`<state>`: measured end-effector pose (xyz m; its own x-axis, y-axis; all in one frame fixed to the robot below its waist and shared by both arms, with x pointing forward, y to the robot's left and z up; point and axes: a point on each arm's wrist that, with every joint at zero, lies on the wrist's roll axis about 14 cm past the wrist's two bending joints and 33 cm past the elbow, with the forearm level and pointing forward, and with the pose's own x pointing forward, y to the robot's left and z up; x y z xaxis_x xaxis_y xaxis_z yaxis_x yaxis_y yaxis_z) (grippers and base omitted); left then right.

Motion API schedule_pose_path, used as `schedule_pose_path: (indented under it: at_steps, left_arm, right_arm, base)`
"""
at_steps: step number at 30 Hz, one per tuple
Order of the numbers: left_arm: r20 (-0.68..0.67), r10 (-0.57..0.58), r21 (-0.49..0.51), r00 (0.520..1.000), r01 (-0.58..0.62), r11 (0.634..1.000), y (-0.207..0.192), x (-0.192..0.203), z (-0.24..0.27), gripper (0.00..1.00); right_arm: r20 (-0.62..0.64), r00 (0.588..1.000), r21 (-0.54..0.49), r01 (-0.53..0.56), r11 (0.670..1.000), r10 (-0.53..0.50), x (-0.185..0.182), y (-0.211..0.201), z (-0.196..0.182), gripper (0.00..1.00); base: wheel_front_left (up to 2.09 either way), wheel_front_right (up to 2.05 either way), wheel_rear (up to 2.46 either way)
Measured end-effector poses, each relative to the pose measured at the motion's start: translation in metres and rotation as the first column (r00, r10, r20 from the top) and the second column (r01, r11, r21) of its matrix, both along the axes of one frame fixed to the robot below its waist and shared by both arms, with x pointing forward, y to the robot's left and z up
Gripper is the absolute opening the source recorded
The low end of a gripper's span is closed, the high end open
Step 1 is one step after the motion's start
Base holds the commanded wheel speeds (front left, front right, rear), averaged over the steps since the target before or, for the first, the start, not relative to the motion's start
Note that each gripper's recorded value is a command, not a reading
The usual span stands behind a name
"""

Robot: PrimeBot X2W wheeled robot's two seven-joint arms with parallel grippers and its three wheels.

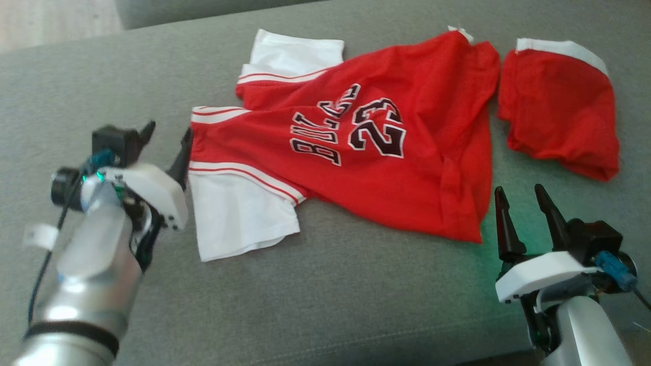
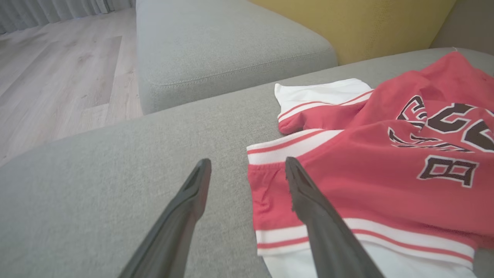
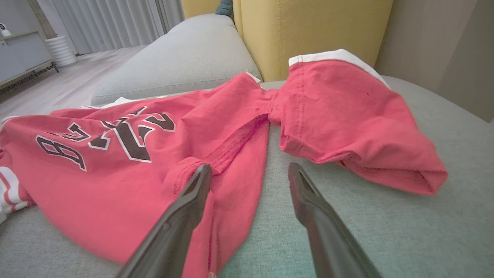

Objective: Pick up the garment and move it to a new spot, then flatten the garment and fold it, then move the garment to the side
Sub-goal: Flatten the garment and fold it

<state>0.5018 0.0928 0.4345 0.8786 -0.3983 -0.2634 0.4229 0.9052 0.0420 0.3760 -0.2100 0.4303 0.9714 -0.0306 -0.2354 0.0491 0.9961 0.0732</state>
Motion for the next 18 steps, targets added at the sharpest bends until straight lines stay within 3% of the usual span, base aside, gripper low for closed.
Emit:
schedule_pose_path:
  at_steps: [10,18]
  left_arm:
    - [-0.017,0.097,-0.101,0.995,-0.098,0.99,0.024,-0.056,-0.01,1.0]
    - [-0.104,0.096,-0.155,0.99,-0.111,0.982,0.009,-0.11,-0.036,1.0]
  right_arm:
    - [0.023,0.999,0.011,-0.043,0.999,0.042,0.008,0.015,0.007,1.0]
    - [0.02,0.997,0.016,-0.072,0.997,0.072,0.008,0.025,0.007,1.0]
  base:
    - [0.0,0.0,0.0]
    - [0.0,0.0,0.0]
